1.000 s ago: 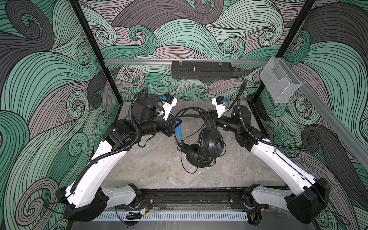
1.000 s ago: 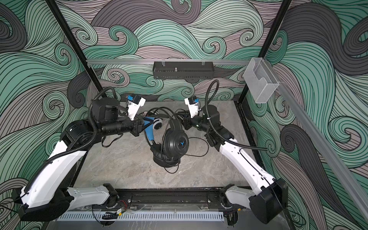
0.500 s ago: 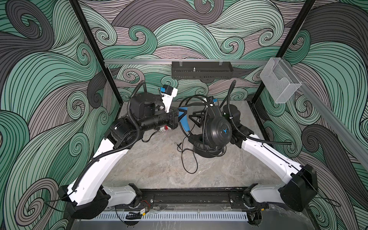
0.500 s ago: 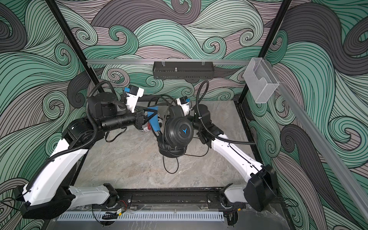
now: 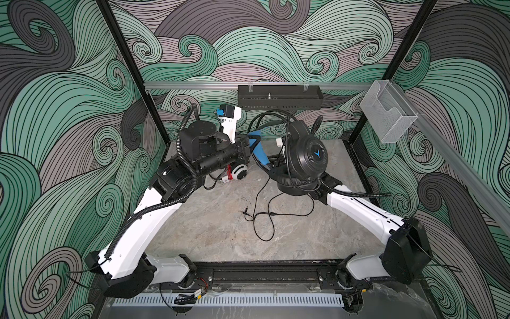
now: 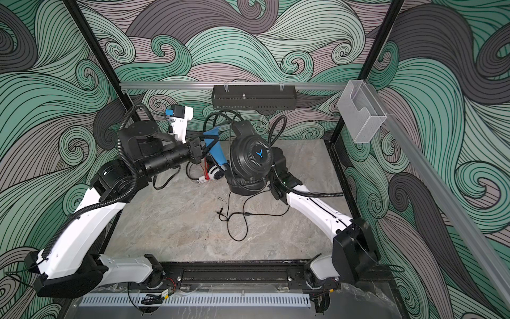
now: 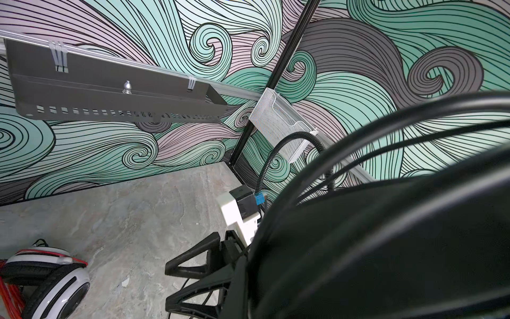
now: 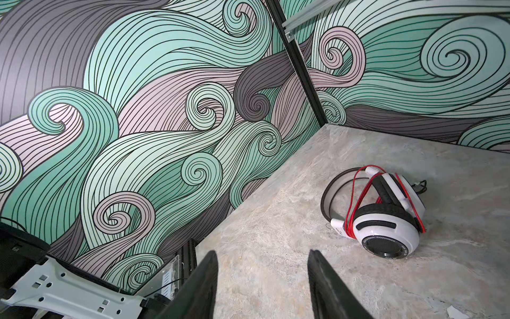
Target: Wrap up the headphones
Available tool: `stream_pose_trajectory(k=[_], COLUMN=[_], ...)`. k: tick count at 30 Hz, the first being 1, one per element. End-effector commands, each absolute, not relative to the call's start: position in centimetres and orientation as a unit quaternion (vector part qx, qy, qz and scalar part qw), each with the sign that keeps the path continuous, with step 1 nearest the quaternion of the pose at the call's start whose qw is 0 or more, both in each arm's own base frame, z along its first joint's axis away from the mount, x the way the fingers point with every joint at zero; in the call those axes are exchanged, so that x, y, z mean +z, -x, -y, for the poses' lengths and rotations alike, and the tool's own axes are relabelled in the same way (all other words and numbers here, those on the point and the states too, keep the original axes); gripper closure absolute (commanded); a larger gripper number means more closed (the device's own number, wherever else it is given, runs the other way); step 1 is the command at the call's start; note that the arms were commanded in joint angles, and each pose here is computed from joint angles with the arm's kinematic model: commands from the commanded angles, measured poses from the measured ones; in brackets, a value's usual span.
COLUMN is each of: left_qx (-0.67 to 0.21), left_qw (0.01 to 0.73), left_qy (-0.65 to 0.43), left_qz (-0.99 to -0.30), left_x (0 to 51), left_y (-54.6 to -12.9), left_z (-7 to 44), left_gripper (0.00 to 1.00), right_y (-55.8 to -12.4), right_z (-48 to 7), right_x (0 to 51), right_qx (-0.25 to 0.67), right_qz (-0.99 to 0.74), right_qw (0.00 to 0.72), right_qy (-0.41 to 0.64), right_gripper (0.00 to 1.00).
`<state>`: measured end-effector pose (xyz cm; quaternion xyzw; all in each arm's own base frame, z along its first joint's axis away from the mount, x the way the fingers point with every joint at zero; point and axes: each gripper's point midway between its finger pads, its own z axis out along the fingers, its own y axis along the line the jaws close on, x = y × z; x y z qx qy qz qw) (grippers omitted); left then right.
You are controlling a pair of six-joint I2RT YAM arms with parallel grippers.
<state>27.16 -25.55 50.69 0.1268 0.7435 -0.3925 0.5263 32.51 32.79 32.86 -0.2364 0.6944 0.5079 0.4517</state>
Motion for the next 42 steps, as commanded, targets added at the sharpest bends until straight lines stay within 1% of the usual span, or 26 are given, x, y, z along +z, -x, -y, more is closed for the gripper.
stream_pose_trajectory(k=[1, 4, 6, 11, 13, 21, 25, 29, 34, 37, 42], left_qx=[-0.422, -0.417, -0.413, -0.397, -0.386, -0.362, -0.355, -0.367, -0.357, -0.318, -0.239], left_qw=[0.579, 0.588, 0.593, 0.608, 0.616, 0.643, 0.648, 0.646, 0.645, 0.653, 0.670], left_qy=[-0.086, -0.069, -0.054, 0.005, 0.035, 0.139, 0.168, 0.182, 0.204, 0.198, 0.204], left_qz=[-0.693, -0.690, -0.689, -0.688, -0.686, -0.661, -0.652, -0.644, -0.644, -0.658, -0.672], left_x=[55.8, 56.2, 56.3, 56.2, 56.2, 56.9, 57.3, 58.0, 57.4, 55.8, 53.7], left_y=[-26.8, -27.1, -27.4, -28.5, -29.1, -31.2, -32.3, -33.2, -34.4, -36.2, -38.2], left_z=[24.1, 23.5, 23.1, 21.5, 20.6, 18.0, 17.8, 18.4, 18.5, 19.2, 17.9], left_gripper=[1.00, 1.00, 1.00, 1.00, 1.00, 1.00, 1.00, 1.00, 1.00, 1.00, 1.00], right_y=[-31.9, -31.4, -31.1, -30.5, -30.2, -28.6, -28.1, -27.6, -26.8, -26.1, -24.3], right_z=[-33.0, -32.8, -32.6, -32.5, -32.4, -31.7, -31.3, -31.3, -32.1, -32.5, -32.9], right_x=[32.5, 31.4, 30.5, 28.6, 27.9, 25.9, 25.1, 24.2, 23.6, 23.9, 24.3], right_qx=[0.521, 0.520, 0.519, 0.506, 0.492, 0.401, 0.365, 0.328, 0.281, 0.272, 0.263], right_qz=[-0.688, -0.695, -0.702, -0.723, -0.734, -0.781, -0.797, -0.810, -0.815, -0.810, -0.802], right_qw=[0.445, 0.435, 0.428, 0.410, 0.404, 0.399, 0.394, 0.389, 0.383, 0.382, 0.379], right_qy=[0.240, 0.238, 0.233, 0.231, 0.235, 0.265, 0.275, 0.293, 0.333, 0.351, 0.379], right_gripper=[0.48, 0.51, 0.56, 0.74, 0.78, 0.84, 0.89, 0.91, 0.95, 0.97, 0.97])
